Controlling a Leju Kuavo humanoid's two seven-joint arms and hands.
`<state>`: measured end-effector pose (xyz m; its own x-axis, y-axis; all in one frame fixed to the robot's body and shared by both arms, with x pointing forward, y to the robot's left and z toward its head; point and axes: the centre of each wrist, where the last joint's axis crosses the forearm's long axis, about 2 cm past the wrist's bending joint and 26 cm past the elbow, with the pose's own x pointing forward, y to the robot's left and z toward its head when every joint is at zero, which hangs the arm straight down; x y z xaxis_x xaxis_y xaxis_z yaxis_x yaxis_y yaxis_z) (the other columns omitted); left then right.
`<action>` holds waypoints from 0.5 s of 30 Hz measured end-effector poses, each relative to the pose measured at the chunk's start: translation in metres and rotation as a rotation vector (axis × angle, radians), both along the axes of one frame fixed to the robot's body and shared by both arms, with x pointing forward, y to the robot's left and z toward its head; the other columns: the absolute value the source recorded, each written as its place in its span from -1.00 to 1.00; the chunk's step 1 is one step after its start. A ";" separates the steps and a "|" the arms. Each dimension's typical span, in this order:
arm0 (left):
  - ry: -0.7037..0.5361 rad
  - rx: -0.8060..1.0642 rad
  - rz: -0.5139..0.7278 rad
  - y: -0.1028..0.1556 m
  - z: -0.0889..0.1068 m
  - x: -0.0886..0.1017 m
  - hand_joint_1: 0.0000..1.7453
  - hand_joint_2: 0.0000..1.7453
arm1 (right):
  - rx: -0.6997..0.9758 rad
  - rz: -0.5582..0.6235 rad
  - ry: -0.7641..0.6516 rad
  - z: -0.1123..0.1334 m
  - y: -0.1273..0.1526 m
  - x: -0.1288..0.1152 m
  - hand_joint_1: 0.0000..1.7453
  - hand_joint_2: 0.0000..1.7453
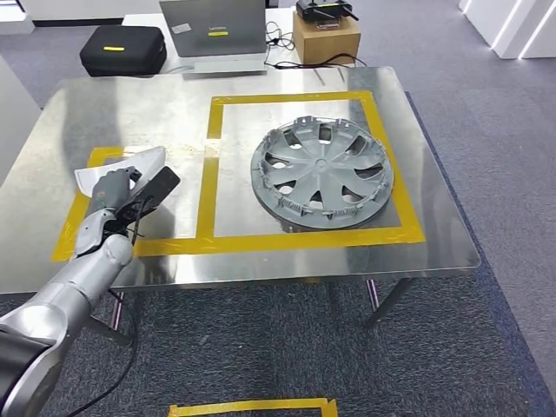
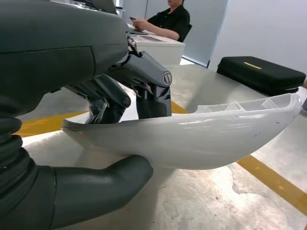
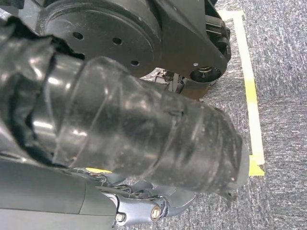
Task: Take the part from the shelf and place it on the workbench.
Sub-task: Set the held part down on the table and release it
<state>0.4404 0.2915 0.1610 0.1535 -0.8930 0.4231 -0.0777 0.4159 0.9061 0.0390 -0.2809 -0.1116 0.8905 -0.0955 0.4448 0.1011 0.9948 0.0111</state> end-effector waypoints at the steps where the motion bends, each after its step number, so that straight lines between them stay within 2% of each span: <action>1: 0.004 0.002 0.003 0.001 -0.001 0.000 1.00 1.00 | 0.000 0.000 0.000 0.000 0.000 0.000 -1.00 -1.00; 14: 0.017 -0.004 0.000 0.006 -0.003 -0.001 1.00 1.00 | 0.000 0.005 0.000 0.000 0.000 0.000 -1.00 -1.00; 15: 0.017 -0.004 0.000 0.006 -0.003 -0.001 0.78 1.00 | 0.000 0.005 0.000 0.000 0.000 0.000 -1.00 -1.00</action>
